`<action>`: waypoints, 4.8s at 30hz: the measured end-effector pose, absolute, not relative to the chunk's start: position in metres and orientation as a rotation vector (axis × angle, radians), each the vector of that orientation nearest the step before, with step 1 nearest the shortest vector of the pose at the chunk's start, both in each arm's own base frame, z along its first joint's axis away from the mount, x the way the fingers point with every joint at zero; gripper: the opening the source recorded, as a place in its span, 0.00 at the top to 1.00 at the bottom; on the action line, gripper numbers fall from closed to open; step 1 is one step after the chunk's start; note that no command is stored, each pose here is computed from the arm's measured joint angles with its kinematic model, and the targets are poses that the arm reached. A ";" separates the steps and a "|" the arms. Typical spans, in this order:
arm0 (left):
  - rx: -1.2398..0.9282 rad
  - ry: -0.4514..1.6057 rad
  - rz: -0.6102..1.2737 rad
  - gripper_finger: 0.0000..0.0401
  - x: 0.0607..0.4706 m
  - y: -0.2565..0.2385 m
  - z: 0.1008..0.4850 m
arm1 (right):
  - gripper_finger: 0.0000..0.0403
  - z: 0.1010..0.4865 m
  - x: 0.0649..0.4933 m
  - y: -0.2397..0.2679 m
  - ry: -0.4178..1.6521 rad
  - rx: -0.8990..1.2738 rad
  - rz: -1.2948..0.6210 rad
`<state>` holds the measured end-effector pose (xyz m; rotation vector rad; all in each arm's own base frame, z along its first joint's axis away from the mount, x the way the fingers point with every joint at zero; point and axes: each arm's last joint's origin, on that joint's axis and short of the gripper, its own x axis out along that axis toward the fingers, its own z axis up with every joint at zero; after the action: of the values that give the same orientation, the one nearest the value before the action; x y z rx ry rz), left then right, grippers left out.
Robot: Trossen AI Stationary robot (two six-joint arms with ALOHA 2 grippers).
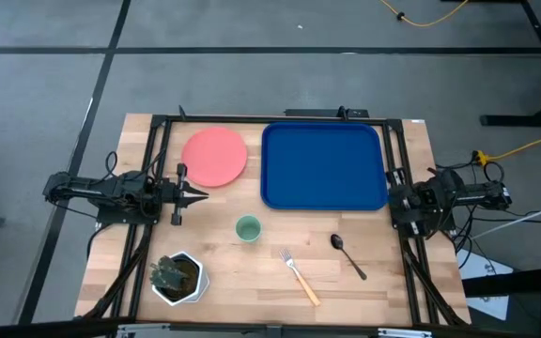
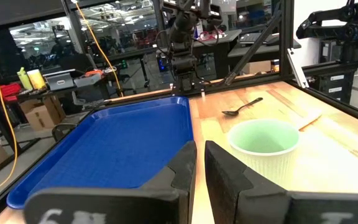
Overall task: Pick and place plate/cup/fork/spoon on tray
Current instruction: Put the black spoon on the right side of the dark blue tray
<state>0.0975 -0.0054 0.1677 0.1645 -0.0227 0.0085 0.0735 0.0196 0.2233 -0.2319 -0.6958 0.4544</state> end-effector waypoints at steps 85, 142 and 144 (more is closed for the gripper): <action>0.150 -0.223 -0.073 0.93 0.095 -0.008 0.186 | 0.68 0.146 0.222 0.174 1.521 0.466 -0.591; -0.006 -0.171 -0.038 0.93 0.096 -0.007 0.182 | 1.00 0.375 0.278 0.042 1.016 0.340 -0.823; -0.009 -0.171 -0.038 0.93 0.096 -0.007 0.182 | 1.00 0.377 0.268 0.016 1.020 0.373 -0.909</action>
<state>0.0961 -0.0066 0.1820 -0.0085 -0.1713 -0.0383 0.2675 0.0161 0.3775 0.3729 1.0196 -0.9091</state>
